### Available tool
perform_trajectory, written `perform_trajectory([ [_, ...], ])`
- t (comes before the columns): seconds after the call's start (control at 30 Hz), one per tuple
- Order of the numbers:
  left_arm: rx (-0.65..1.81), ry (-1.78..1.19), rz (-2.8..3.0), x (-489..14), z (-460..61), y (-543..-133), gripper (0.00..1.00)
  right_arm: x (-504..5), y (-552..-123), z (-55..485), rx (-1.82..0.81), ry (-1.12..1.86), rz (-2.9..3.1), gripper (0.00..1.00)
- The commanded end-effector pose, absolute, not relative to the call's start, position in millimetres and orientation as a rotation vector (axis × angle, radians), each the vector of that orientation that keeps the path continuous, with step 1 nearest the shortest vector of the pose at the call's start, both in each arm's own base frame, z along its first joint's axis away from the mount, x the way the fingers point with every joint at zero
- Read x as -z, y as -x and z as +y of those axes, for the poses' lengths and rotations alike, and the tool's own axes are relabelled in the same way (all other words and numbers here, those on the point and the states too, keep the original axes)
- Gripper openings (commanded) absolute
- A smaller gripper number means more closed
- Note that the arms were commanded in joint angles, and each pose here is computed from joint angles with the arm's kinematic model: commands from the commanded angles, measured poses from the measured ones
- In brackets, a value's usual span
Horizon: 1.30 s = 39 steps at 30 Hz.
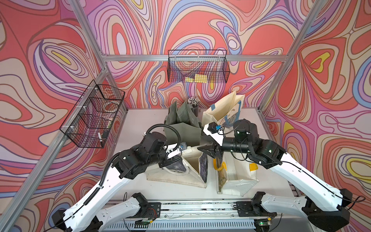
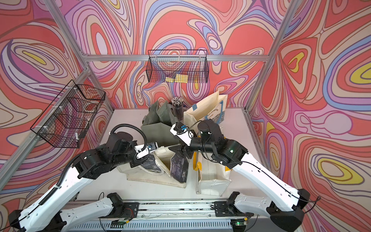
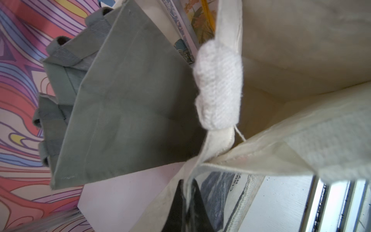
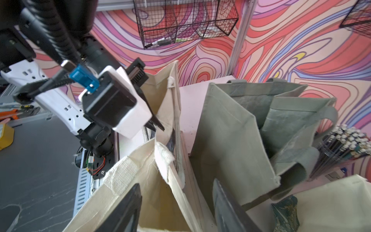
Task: Put away the canvas bag
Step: Press the canvas bag at the center of the board.
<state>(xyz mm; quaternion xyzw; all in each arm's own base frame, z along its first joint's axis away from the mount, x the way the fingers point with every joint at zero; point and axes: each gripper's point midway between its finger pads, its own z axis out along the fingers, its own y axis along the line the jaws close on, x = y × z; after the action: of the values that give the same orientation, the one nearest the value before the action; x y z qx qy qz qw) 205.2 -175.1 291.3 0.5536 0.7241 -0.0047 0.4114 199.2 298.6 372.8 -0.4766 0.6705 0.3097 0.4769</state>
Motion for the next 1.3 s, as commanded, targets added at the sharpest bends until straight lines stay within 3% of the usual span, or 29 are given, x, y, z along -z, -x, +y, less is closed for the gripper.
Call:
perform_trajectory([
  [0.0,-0.058,-1.253,1.839,-308.0,-161.0,-215.4,0.00,-375.0,-200.6,287.4,-0.737,1.106,1.681,0.64],
  [0.3,-0.047,-1.187,1.894,-307.6,-153.6,-212.5,0.00,-308.2,-165.0,271.4,-0.820,1.215,1.857,0.69],
  [0.77,-0.040,-1.109,2.004,-308.4,-149.2,-215.1,0.00,-265.0,-130.6,265.5,-0.814,1.448,1.747,0.77],
  [1.27,0.103,-1.114,1.897,-325.8,-157.7,-196.7,0.00,-229.8,-167.2,313.6,-0.827,1.379,1.796,0.82],
])
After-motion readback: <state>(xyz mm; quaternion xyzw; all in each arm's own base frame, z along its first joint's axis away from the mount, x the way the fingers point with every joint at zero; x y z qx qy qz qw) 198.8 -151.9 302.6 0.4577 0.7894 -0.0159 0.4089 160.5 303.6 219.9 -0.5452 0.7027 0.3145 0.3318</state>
